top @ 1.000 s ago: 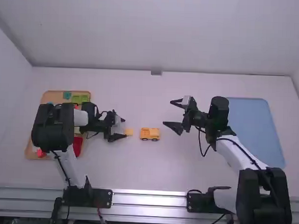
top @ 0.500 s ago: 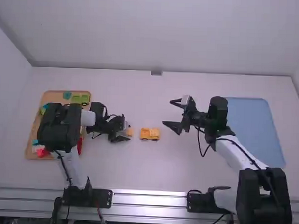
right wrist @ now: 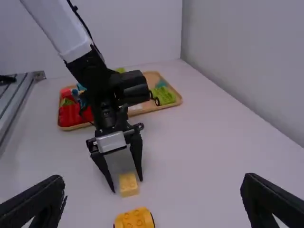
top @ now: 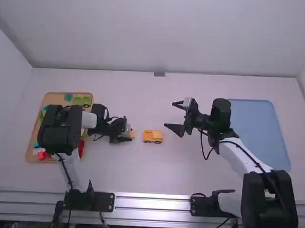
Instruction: Assemble lego blocks to make yellow taxi
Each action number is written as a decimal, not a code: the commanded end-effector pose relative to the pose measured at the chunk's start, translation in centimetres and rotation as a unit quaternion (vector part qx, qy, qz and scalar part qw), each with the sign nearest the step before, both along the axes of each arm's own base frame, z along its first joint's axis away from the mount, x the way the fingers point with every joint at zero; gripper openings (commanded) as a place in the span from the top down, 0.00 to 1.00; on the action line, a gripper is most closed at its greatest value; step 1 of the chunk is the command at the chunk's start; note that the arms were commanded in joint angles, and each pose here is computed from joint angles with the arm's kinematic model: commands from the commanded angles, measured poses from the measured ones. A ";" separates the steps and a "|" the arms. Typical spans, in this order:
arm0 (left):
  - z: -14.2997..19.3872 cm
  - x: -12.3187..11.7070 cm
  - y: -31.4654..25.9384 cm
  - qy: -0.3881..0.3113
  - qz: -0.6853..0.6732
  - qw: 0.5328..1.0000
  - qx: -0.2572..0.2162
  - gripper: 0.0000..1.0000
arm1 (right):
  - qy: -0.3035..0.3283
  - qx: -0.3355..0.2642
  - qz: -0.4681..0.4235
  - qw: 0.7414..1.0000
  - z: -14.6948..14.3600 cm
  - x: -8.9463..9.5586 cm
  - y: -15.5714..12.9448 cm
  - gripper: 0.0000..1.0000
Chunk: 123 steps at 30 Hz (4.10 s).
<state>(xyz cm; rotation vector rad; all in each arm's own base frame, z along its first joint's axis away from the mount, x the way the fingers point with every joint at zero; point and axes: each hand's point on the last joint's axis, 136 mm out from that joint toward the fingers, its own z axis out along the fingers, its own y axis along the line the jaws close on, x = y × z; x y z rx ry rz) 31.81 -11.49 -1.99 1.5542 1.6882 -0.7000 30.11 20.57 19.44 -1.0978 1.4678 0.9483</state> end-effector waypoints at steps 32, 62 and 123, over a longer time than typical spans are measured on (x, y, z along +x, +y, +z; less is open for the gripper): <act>8.2 -3.1 -4.1 -0.028 -0.070 0.995 -0.061 0.89 | -0.019 -0.159 0.054 0.986 -14.9 0.2 3.4 0.01; 4.6 -0.2 -8.2 0.027 0.008 0.999 0.026 0.85 | 0.001 -0.129 0.154 0.980 -21.5 -0.4 5.5 0.01; 2.6 -1.0 -8.8 0.017 -0.006 0.998 0.066 0.53 | 0.004 -0.158 0.162 0.974 -22.6 -1.3 5.7 0.53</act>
